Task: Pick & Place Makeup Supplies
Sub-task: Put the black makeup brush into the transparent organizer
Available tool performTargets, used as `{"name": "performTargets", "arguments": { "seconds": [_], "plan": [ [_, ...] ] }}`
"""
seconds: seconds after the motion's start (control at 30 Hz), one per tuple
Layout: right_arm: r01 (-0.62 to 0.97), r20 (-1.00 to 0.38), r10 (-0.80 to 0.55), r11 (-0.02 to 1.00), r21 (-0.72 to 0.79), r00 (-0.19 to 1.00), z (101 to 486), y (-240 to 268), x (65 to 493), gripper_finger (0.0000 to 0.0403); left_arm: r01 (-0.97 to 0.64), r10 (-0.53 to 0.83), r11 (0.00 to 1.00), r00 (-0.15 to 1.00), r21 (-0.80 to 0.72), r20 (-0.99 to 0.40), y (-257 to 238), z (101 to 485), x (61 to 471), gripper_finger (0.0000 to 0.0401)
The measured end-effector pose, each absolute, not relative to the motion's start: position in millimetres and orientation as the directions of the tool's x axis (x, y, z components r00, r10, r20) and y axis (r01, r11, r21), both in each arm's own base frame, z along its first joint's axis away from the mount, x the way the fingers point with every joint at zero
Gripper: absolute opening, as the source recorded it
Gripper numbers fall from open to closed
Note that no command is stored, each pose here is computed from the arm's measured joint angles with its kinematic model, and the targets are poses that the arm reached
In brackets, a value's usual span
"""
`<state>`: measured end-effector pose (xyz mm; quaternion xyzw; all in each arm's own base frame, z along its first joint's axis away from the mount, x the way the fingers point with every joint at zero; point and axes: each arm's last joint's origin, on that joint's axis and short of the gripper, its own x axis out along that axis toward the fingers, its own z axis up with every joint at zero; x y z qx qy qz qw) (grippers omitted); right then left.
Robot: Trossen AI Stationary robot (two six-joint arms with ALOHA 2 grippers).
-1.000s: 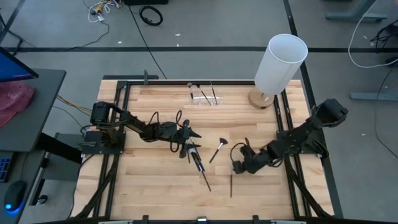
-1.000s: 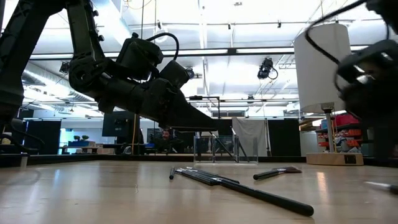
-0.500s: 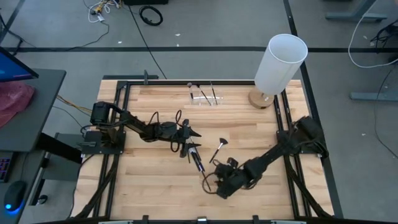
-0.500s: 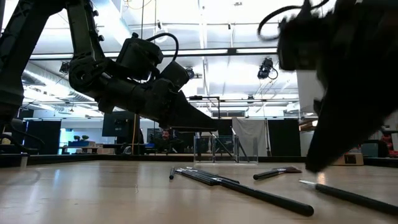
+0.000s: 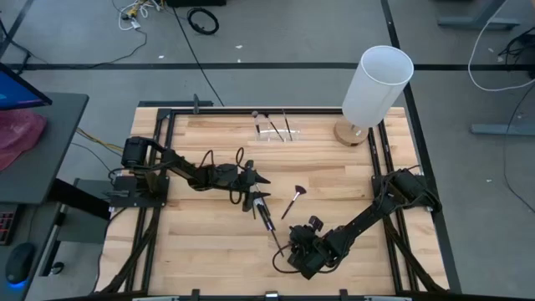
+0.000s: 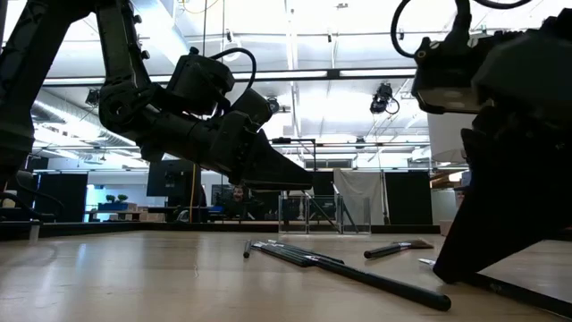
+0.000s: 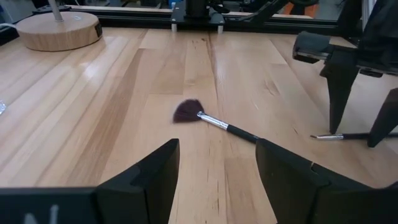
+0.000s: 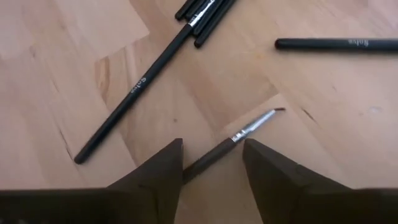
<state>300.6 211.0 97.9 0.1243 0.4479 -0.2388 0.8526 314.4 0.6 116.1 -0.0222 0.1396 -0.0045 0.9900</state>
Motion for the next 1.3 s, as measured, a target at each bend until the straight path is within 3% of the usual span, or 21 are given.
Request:
{"name": "performTargets", "arguments": {
  "seconds": [0.47, 0.73, 0.87, 1.0, 1.13, 1.3],
  "plan": [
    [0.476, -0.808, -0.327, 0.877, -0.066, 0.49, 84, 209, 292, 0.0013, 0.003, -0.015, 0.999, 0.961, -0.045, -0.276, 1, 116, 314, 0.0215],
    [0.454, -0.833, -0.275, 0.89, -0.033, 0.479, 104, 192, 301, 0.0008, 0.003, -0.015, 0.999, 0.961, -0.047, -0.276, 1, 116, 314, 0.0215],
    [0.416, -0.841, -0.31, 0.902, -0.113, 0.443, 122, 167, 303, 0.0004, 0.007, -0.014, 1.0, 0.953, -0.024, -0.302, 1, 114, 314, 0.0215],
    [0.42, -0.827, -0.31, 0.902, -0.1, 0.468, 145, 147, 303, 0.0004, -0.003, -0.005, 1.0, 0.946, -0.023, -0.326, 8, 108, 307, 0.0215],
    [0.403, -0.762, -0.264, 0.915, -0.004, 0.592, 151, 126, 293, 0.0003, 0.015, -0.034, 0.998, 0.942, -0.057, -0.333, 15, 99, 290, 0.0215],
    [0.371, -0.529, -0.205, 0.9, 0.228, 0.823, 153, 98, 279, 0.0004, 0.042, -0.066, 0.994, 0.971, -0.103, -0.232, 17, 98, 266, 0.0215]
  ]
}}
